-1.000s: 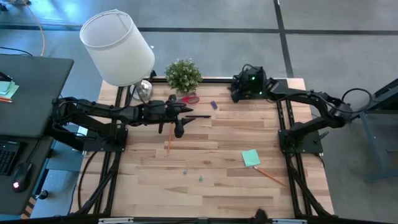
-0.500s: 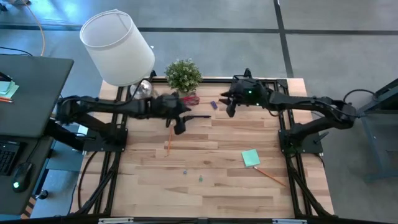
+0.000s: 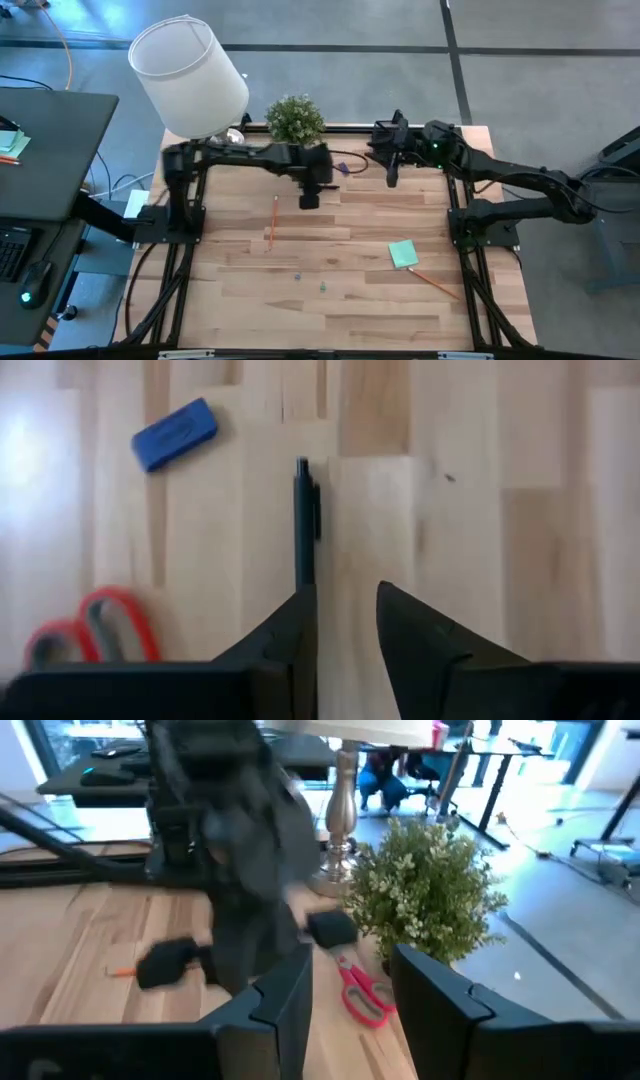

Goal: Pick and place office supplies into organizer
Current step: Put the black pen in the black desk organizer

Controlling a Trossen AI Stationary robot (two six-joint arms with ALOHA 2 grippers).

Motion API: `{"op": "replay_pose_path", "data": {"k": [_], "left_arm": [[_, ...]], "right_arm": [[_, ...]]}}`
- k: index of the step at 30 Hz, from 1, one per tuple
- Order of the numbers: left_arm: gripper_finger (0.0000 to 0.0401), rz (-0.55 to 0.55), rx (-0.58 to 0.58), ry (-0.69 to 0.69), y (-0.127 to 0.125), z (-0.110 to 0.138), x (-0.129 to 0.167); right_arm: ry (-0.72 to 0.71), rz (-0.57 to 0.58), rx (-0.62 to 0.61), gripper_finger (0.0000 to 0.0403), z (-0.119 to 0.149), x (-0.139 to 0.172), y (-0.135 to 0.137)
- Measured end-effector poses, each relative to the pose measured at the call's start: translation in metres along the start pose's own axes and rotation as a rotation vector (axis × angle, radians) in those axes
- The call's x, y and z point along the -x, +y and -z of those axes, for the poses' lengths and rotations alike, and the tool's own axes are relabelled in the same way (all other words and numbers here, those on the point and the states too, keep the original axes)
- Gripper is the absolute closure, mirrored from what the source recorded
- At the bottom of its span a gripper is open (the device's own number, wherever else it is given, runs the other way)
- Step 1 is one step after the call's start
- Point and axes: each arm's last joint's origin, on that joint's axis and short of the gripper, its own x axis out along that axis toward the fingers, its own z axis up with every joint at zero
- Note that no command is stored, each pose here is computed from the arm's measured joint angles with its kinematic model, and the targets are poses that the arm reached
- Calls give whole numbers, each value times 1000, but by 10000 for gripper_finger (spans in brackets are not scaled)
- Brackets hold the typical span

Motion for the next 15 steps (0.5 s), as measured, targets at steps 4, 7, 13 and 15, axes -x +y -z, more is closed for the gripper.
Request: {"op": "replay_pose_path", "data": {"k": [4,7,13,15], "left_arm": [[294,12,-11,57,7,-11,-21],[284,13,-21,65,10,-17,-32],[279,32,8,104,27,-8,-41],[283,46,28,106,34,-4,-46]], "right_arm": [[39,-11,19,274,2,7,2],[45,-14,25,274,2,11,3],[36,-21,25,274,0,15,4],[39,-22,21,274,0,15,4]]}}
